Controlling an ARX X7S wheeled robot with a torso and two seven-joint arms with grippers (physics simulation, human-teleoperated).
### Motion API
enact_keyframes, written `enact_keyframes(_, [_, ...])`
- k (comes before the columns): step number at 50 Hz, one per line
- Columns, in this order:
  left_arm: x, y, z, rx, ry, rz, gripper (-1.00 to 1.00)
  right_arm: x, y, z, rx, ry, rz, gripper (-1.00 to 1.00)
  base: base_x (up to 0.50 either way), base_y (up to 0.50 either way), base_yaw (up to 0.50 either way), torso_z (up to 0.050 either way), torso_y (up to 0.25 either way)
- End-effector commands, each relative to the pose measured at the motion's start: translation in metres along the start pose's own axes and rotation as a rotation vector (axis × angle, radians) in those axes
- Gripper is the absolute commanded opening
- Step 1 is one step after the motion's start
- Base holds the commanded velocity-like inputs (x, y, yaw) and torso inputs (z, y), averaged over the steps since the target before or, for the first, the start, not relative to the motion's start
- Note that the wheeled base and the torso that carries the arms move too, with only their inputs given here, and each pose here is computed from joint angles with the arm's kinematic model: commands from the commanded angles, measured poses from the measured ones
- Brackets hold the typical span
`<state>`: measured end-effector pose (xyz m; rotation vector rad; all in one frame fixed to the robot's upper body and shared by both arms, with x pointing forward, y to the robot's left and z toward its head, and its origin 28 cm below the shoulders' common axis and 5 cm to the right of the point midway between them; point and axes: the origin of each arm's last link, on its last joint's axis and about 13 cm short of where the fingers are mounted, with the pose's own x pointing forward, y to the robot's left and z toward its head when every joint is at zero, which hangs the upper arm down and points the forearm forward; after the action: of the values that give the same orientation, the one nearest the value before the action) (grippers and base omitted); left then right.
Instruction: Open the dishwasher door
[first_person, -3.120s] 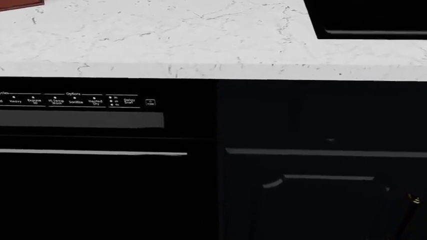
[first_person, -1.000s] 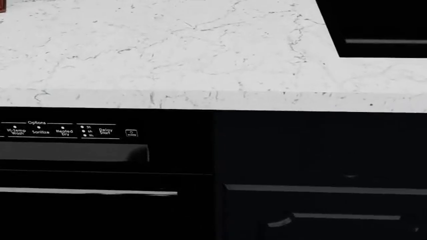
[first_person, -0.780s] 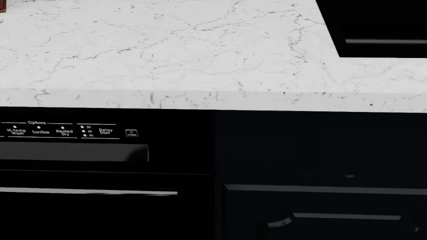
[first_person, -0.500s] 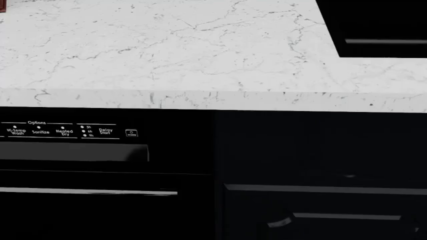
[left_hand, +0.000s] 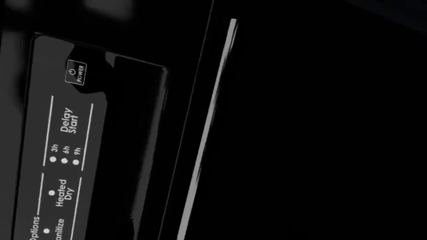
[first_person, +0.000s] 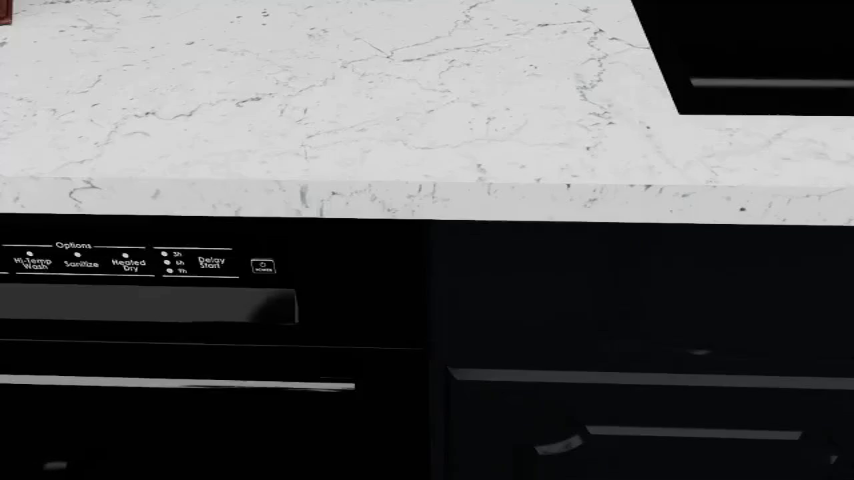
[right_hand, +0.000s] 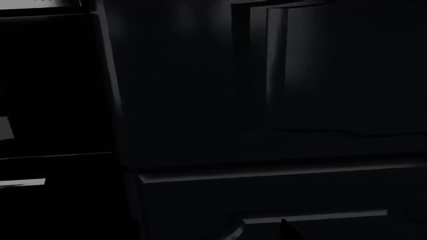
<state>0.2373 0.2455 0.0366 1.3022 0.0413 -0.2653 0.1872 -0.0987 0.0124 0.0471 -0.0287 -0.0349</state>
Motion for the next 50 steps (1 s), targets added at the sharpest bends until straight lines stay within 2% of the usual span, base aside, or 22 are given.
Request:
enact_keyframes(1, [0.012, -0.003, -0.003, 0.032, -0.01, -0.01, 1.0, -0.001, -0.001, 0.0, -0.001, -0.001, -0.007, 1.0, 0.0, 0.0, 0.0, 0.0, 0.0])
enact_keyframes(50, [0.058, 0.001, -0.004, 0.124, -0.026, -0.023, 1.0, -0.003, -0.006, 0.003, 0.004, -0.009, -0.029, 1.0, 0.0, 0.0, 0.0, 0.0, 0.0])
